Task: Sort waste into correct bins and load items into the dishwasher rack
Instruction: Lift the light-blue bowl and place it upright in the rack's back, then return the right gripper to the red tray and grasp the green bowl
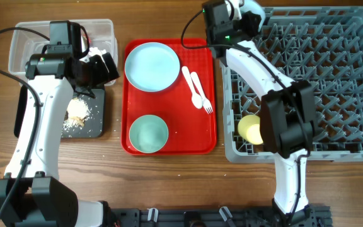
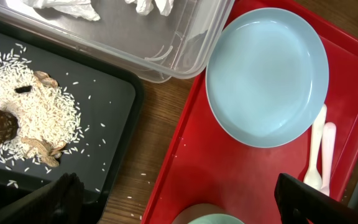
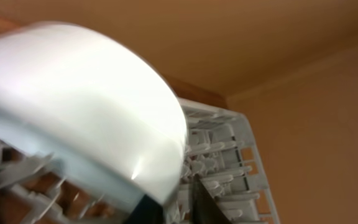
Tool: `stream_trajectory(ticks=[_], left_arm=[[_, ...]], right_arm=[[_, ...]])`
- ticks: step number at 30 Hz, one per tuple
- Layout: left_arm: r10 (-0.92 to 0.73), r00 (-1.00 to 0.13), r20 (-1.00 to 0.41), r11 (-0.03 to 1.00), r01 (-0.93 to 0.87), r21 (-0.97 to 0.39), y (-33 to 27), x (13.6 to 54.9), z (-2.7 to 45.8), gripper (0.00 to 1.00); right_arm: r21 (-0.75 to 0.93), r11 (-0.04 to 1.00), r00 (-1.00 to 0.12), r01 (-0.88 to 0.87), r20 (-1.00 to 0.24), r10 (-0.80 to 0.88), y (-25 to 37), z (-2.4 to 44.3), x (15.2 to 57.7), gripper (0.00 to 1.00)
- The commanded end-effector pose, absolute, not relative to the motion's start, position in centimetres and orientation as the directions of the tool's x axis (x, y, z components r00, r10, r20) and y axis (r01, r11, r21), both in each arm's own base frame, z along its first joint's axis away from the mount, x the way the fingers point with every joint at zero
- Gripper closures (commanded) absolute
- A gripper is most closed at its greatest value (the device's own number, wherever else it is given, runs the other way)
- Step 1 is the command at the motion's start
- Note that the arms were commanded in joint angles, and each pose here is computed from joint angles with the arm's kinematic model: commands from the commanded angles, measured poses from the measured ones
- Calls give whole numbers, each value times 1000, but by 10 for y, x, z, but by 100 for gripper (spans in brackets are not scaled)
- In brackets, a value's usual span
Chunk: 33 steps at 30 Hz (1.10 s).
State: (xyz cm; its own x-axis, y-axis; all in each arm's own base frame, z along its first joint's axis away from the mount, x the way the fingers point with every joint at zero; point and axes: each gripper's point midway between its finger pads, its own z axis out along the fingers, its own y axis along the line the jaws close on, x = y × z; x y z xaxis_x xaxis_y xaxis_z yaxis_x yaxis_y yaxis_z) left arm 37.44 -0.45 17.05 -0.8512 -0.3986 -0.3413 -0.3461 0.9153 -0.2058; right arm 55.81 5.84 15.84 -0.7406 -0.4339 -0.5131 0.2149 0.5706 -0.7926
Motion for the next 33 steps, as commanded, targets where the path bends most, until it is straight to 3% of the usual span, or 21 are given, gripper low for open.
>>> stream_trajectory(ticks=[1,5,10,15,22,28,30,32,33], left_arm=[[-397,-847,-353,917,-348,-196,-1,375,173,0],[-397,-847,-353,917,-348,-195,-1,375,173,0],[-397,-847,-353,917,-348,-195,-1,375,173,0],[-397,-847,-353,917,-348,-195,-1,375,173,0],[-397,-847,-353,917,-348,-195,-1,375,173,0],[-397,-847,-353,917,-348,-196,-1,375,173,0],[-397,-847,-353,917,-348,-195,-1,375,173,0],[-397,-847,-353,917,-348,-195,-1,375,173,0],[-397,-847,-353,917,-348,-195,-1,375,173,0]], right_arm=[[-811,566,-756,144,-460,-466,71,138,556,67],[-820,561,-757,114,-437,-486,81,135,551,56],[-802,587,-748,113,-457,-482,93,137,546,56],[-727,681,-737,87,-507,-448,103,144,538,53],[-542,835,-674,101,-654,-343,118,195,526,38],[-220,971,-662,-96,-714,-227,164,225,496,18],[-19,976,-713,-215,-680,-170,196,221,475,9],[228,916,-801,-331,-581,-145,236,209,442,9],[319,880,-838,-352,-525,-144,249,201,428,17]])
